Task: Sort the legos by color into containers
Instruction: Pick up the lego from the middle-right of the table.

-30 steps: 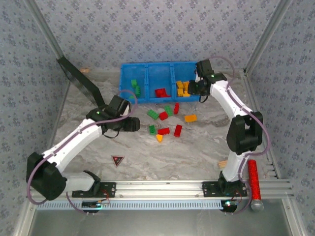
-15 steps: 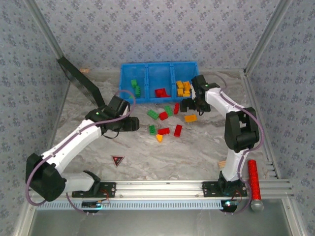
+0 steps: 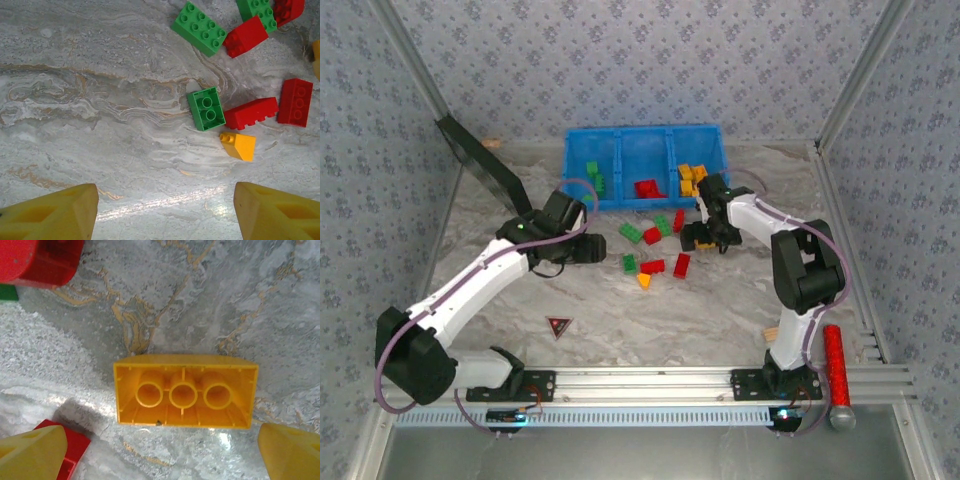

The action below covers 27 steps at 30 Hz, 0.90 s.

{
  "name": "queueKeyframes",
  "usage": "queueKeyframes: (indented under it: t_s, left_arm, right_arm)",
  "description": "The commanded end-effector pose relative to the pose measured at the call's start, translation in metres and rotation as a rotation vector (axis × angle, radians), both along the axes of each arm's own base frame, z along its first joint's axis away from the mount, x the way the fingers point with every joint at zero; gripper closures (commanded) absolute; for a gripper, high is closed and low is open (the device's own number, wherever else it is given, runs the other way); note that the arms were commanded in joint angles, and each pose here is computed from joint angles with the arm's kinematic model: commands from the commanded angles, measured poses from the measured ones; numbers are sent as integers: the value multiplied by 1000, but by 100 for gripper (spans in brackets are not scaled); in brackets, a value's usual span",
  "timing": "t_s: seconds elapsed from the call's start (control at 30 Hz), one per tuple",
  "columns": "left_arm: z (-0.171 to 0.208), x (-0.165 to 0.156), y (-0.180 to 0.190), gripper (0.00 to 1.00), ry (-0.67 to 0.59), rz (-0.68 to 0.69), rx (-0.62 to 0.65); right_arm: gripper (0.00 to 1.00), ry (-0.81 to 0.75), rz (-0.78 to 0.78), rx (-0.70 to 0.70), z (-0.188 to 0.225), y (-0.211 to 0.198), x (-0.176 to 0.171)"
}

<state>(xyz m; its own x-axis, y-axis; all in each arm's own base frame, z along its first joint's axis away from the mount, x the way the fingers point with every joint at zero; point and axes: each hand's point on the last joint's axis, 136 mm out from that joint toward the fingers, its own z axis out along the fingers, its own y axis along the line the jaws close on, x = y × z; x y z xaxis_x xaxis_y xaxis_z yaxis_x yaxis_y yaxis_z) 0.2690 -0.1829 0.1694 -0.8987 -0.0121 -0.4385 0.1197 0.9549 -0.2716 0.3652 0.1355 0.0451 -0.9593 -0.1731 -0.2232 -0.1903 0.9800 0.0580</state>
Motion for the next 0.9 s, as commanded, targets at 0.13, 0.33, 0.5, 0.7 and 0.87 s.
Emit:
queueKeyframes:
  t_s: [0.13,0.33,0.5,0.7,0.87]
  left_arm:
    - [5,2,-7,28,-1,-11,-12]
    - [5,3,-8,28,0,-13,-12]
    - [3,3,-9,28,7,-13,-9]
    - [1,4,-11,28,12,-16,-8]
    - [1,5,-12,28,9,-17,-8]
  right_arm:
    - [2,1,29,-88,-14,-9,10]
    - [9,10,43,-89,-20,-6,12]
    - [18,13,48,-90,-23,-7,11]
    - [17,16,58,-112,-24,-10,15]
    - [9,9,69,-142,-22,-12,19]
